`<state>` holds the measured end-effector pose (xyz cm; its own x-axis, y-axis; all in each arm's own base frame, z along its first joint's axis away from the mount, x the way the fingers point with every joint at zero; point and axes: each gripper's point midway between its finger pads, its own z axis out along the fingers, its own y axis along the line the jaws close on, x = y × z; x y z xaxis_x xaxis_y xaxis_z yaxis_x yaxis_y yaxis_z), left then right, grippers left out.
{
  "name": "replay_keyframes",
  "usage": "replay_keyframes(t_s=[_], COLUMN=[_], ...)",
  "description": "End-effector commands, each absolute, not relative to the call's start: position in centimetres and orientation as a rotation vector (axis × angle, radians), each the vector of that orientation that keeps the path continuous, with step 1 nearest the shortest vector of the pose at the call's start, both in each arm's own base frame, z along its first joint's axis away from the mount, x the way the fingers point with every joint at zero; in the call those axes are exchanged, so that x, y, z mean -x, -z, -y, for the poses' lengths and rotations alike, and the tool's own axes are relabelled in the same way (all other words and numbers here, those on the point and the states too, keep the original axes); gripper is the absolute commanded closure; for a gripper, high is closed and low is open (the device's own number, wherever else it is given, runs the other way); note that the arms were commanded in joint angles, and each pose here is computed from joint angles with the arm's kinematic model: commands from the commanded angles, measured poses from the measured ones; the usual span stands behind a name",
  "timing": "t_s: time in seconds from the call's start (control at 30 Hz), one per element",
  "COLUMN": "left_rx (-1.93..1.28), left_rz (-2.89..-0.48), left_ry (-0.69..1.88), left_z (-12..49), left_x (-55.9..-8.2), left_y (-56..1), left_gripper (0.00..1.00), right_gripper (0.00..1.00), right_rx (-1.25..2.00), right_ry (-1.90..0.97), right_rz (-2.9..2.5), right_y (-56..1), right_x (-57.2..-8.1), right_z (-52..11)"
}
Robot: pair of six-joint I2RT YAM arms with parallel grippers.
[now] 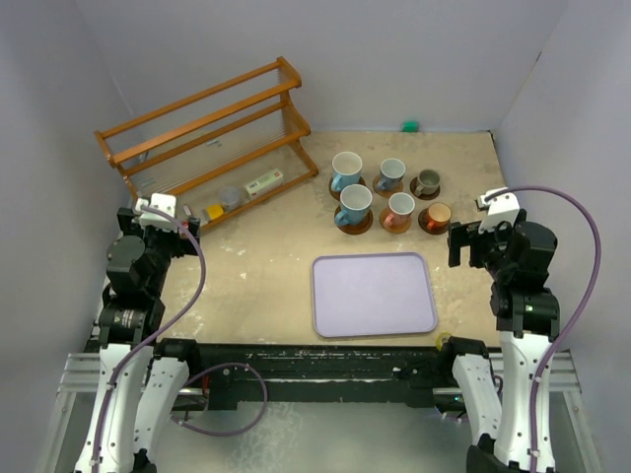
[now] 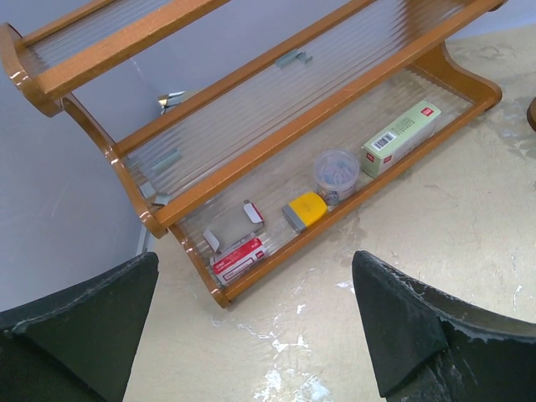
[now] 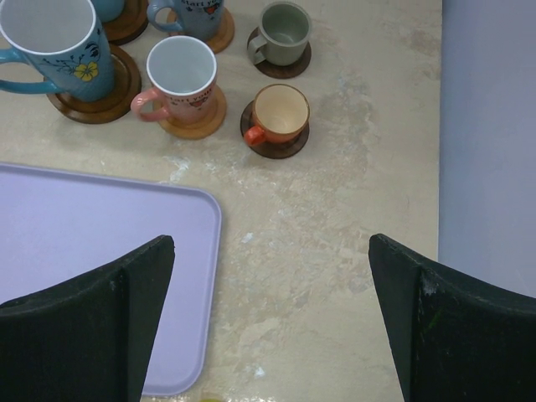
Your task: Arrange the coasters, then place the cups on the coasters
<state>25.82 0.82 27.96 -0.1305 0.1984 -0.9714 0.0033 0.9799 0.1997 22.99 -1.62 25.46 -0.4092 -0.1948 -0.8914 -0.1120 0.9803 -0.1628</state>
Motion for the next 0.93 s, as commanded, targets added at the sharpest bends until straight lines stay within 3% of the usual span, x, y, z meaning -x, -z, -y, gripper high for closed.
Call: replay_keyframes(t_s=[0.0,0.9], left_rx=[-0.116,-0.132], left_rz=[-1.63,-1.623], left_ry=[-0.178,-0.162], left_z=[-1.27,-0.94], left_x=[-25.7,-25.63], left_y=[-30.16,-30.24], left_gripper=[0.05,0.04], right_gripper=[0.0,0.0], right_rx=[0.225,0.235], right_ry=[0.109,0.106], right_rz=[-1.961,-1.953], right_y=[-26.16,-26.31], right_x=[-23.36,-23.17], right_z=[1.73,1.58])
